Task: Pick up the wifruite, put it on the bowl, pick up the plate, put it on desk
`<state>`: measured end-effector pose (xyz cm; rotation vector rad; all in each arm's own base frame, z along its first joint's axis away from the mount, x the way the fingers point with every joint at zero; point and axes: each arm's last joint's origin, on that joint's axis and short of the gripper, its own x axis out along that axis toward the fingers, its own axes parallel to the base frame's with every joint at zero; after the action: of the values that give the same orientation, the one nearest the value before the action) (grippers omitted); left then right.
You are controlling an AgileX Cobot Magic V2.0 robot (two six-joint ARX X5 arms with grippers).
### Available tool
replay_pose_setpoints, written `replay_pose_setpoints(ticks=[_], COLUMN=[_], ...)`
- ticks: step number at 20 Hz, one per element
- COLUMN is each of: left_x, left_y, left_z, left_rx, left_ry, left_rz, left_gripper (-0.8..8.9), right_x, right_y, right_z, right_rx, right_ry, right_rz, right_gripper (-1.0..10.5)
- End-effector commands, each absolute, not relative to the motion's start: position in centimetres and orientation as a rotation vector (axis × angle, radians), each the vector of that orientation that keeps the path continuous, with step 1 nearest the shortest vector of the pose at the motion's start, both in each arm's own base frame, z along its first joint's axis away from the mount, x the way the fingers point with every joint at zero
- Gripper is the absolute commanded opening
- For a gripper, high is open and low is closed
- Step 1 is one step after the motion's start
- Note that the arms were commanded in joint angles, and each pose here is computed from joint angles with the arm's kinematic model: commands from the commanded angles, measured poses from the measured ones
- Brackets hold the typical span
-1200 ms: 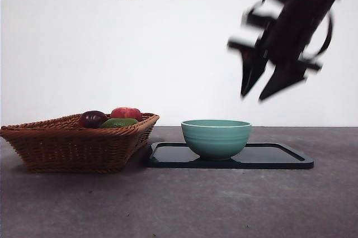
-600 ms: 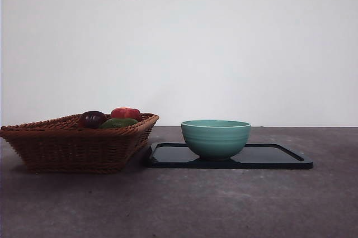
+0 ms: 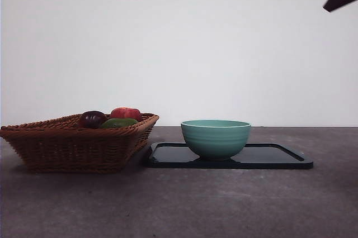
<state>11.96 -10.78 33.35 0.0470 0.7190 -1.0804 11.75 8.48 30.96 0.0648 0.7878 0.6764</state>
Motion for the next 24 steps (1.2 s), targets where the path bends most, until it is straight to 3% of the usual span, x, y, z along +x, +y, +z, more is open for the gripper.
replay_pose_setpoints(ticks=[1,17,24], left_x=[12.1,12.4,16.3], left_y=[-11.0,-11.2,-13.9], left_z=[33.8,34.3,34.8], left_rx=[0.057,0.052,0.156], left_ry=[0.678,0.605,0.585], left_rz=[-1.102,-1.109,-1.001], left_gripper=[3.12,3.08,3.1], right_x=[11.7,11.6,11.6], right_y=[8.6,8.6,8.6], right_z=[31.5,31.5,31.4], right_rx=[0.093,0.096,0.095], right_ry=[0.775,0.776,0.789], right_rz=[0.681,0.681,0.684], right_gripper=[2.0,2.0,2.0])
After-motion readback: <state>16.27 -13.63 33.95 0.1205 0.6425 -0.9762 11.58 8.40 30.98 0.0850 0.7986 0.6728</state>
